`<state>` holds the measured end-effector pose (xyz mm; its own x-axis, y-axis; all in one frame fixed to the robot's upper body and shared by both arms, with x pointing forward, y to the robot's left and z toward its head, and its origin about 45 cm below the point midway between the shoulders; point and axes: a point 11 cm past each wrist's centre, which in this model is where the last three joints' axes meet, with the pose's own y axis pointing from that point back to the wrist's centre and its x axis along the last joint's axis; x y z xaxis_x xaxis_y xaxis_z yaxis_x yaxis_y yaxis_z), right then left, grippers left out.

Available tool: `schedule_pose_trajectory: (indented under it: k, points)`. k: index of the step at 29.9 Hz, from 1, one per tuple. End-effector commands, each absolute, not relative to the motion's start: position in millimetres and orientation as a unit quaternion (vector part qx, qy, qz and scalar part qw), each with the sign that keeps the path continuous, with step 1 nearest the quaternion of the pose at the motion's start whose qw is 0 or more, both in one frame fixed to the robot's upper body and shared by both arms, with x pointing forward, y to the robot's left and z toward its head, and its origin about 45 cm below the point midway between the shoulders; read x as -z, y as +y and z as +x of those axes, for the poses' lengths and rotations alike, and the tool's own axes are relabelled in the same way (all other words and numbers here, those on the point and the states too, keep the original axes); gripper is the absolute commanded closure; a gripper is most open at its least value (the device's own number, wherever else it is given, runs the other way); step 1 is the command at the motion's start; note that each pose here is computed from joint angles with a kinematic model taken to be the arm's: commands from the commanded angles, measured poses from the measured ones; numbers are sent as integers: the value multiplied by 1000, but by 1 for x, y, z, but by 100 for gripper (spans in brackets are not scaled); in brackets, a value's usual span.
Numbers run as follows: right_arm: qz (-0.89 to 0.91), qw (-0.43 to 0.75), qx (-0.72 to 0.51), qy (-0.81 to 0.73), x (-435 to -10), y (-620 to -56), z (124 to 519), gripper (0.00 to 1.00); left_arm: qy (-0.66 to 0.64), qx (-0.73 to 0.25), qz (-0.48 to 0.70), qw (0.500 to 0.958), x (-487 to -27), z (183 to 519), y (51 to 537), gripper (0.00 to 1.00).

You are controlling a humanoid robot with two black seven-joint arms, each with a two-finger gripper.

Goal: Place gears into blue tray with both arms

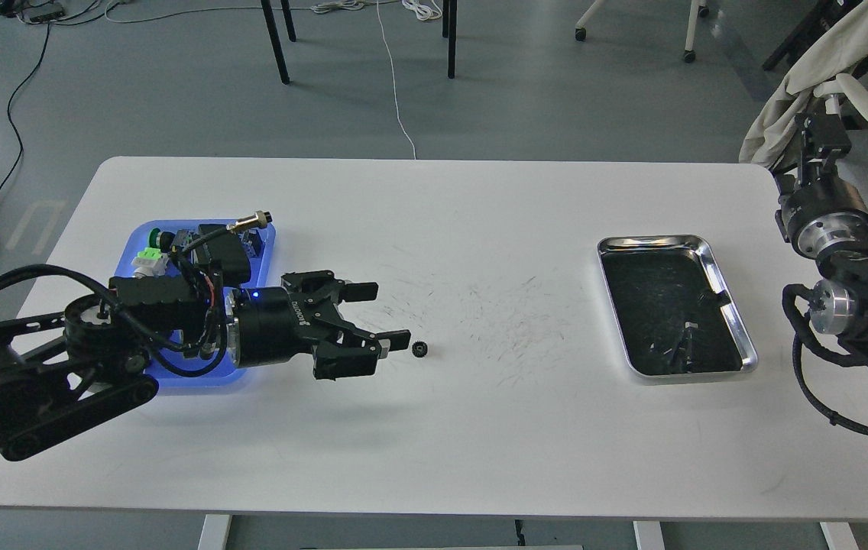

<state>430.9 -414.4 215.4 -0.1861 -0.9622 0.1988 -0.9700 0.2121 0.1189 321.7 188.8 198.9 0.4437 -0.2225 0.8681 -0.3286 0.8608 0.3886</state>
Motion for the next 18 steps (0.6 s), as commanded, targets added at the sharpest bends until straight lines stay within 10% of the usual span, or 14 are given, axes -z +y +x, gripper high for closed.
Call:
schedule_pose_trajectory:
  k: [1, 18]
  points:
    - [624, 117, -20, -773, -218, -421, 430, 5, -548, -26, 269, 792, -185, 329, 181, 6]
    - [616, 118, -32, -779, -235, -446, 421, 5, -608, 4, 275, 745, -147, 345, 140, 16]
